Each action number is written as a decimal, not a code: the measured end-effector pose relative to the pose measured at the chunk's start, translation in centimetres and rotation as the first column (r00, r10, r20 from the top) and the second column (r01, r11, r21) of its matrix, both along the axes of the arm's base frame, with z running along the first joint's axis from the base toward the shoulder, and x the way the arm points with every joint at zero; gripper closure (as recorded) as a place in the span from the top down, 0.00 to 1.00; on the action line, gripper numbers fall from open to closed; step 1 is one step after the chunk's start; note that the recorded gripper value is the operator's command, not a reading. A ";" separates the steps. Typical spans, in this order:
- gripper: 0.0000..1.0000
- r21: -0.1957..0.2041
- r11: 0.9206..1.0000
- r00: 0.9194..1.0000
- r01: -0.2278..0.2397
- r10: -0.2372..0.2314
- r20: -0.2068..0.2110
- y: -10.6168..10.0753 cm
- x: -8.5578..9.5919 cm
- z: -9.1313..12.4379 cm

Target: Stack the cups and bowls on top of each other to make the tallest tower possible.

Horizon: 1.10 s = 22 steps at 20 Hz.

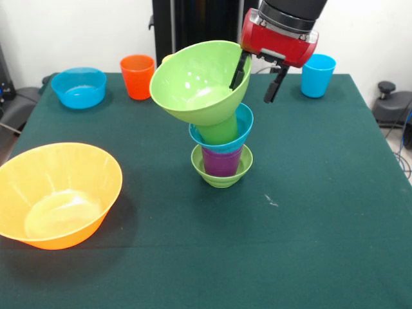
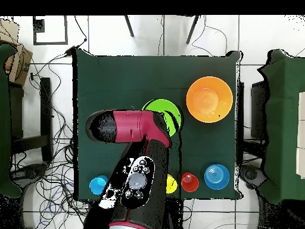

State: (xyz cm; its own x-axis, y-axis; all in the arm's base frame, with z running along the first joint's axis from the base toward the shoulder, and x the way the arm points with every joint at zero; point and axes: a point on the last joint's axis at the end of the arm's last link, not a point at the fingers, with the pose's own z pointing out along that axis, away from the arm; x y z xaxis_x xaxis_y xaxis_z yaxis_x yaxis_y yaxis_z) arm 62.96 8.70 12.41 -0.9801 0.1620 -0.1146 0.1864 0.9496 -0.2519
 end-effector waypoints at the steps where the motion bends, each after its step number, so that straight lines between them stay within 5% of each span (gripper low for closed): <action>1: 1.00 0.000 1.000 1.000 0.000 0.000 0.000 0.0 0.0 0.0; 6: 1.00 0.001 1.000 1.000 0.003 -0.003 0.010 -0.1 0.1 0.8; 14: 1.00 0.010 0.999 0.998 0.050 -0.050 0.047 -1.8 0.8 6.8; 22: 1.00 0.017 0.997 0.995 0.075 -0.076 0.069 -2.8 1.0 9.9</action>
